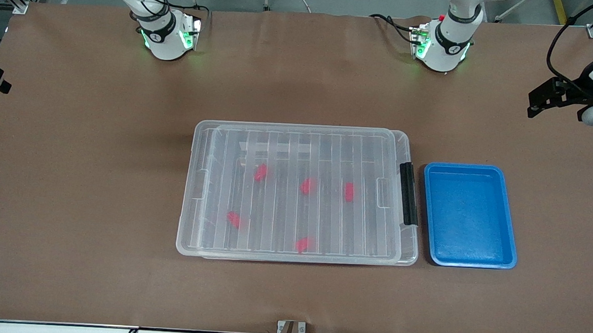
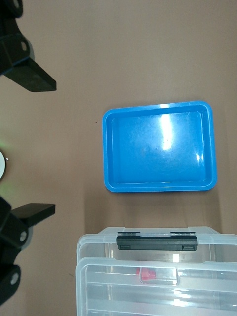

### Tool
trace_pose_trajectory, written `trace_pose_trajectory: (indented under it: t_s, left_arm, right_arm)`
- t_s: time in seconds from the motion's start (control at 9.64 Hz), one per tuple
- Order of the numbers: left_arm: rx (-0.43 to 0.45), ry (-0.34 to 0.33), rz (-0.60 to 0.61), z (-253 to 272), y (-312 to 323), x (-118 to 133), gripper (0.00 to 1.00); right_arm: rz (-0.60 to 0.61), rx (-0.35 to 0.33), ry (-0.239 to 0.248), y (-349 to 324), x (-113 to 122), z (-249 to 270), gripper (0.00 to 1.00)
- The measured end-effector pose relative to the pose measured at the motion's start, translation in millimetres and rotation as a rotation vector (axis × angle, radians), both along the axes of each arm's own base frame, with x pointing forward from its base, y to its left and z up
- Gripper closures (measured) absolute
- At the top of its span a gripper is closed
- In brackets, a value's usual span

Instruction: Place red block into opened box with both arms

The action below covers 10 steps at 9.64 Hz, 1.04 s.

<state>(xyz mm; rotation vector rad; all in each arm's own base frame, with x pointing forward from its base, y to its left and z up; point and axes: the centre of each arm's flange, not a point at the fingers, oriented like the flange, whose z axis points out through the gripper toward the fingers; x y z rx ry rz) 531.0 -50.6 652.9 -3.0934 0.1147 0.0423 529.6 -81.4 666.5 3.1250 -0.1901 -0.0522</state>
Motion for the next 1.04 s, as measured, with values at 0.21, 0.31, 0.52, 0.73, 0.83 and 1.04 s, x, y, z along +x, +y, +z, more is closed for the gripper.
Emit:
trace_pose_trajectory:
  t_s: [0.21, 0.31, 0.52, 0.73, 0.83, 1.04]
  left_arm:
    - [0.000, 0.000, -0.001, 0.2, -0.7, -0.1, 0.00]
    - [0.000, -0.002, -0.001, 1.1, -0.8, -0.1, 0.00]
    - [-0.001, -0.015, -0.001, 7.2, -0.7, -0.3, 0.00]
    - [-0.002, -0.021, -0.002, 9.6, -1.0, -0.4, 0.00]
    - [-0.002, -0.021, -0.005, 9.6, -2.5, -0.3, 0.00]
    - [-0.003, -0.015, -0.008, 6.8, -4.0, 1.3, 0.00]
  right_arm:
    - [-0.004, 0.000, 0.000, -2.0, -0.3, 0.0, 0.00]
    - [-0.005, 0.000, 0.000, -2.5, -0.4, 0.0, 0.00]
    - [-0.003, 0.000, 0.000, -1.9, -0.3, 0.0, 0.00]
    - [0.005, 0.000, 0.000, 2.6, 0.4, 0.0, 0.00]
    - [0.009, 0.000, 0.000, 4.6, 0.7, 0.0, 0.00]
    - [0.010, 0.000, -0.001, 5.3, 0.9, 0.1, 0.00]
